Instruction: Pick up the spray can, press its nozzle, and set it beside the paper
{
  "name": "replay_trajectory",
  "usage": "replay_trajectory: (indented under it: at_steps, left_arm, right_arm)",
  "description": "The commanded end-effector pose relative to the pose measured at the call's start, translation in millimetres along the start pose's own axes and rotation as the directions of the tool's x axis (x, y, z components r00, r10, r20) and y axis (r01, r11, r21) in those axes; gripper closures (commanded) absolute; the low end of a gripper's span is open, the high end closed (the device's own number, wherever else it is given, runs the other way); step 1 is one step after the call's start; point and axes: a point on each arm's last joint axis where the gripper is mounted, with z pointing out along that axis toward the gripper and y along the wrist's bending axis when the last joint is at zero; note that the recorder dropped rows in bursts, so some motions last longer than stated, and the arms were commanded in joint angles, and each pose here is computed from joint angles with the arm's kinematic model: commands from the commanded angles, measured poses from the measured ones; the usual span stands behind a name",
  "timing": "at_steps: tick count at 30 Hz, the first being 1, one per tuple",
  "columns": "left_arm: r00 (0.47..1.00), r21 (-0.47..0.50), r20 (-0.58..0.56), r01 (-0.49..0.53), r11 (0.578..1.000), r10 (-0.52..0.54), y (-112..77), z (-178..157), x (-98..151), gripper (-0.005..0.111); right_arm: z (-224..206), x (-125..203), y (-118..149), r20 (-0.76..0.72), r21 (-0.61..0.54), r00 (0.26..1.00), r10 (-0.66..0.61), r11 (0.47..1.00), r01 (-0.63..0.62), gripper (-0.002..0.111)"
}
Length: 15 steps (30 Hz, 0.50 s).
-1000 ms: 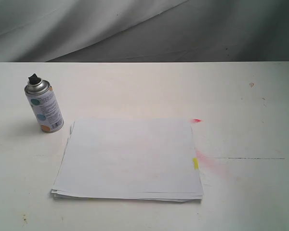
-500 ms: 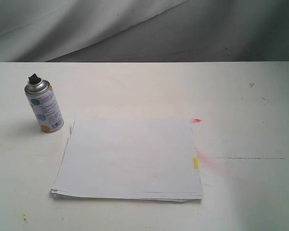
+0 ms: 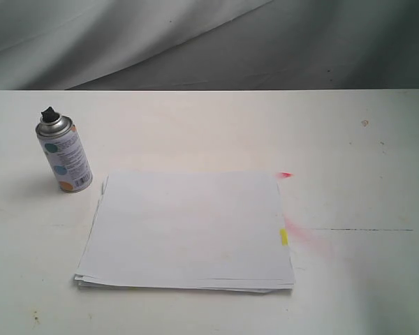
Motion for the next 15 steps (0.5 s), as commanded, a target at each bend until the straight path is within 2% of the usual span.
replay_trajectory:
  at_steps: [1,15]
  left_arm:
    - [1.000,0.006,0.008,0.002,1.000,-0.003,0.0,-0.8,0.3,0.106]
    - [1.000,0.006,0.008,0.002,1.000,-0.003,0.0,-0.8,0.3,0.106]
  right_arm:
    - [-0.2,5.6,-1.8,-0.049,0.016,0.996,-0.079,0.997,0.079,0.108]
    - [-0.2,5.4,-2.1,-0.048,0.019,0.994,-0.098,0.995,0.099,0.108]
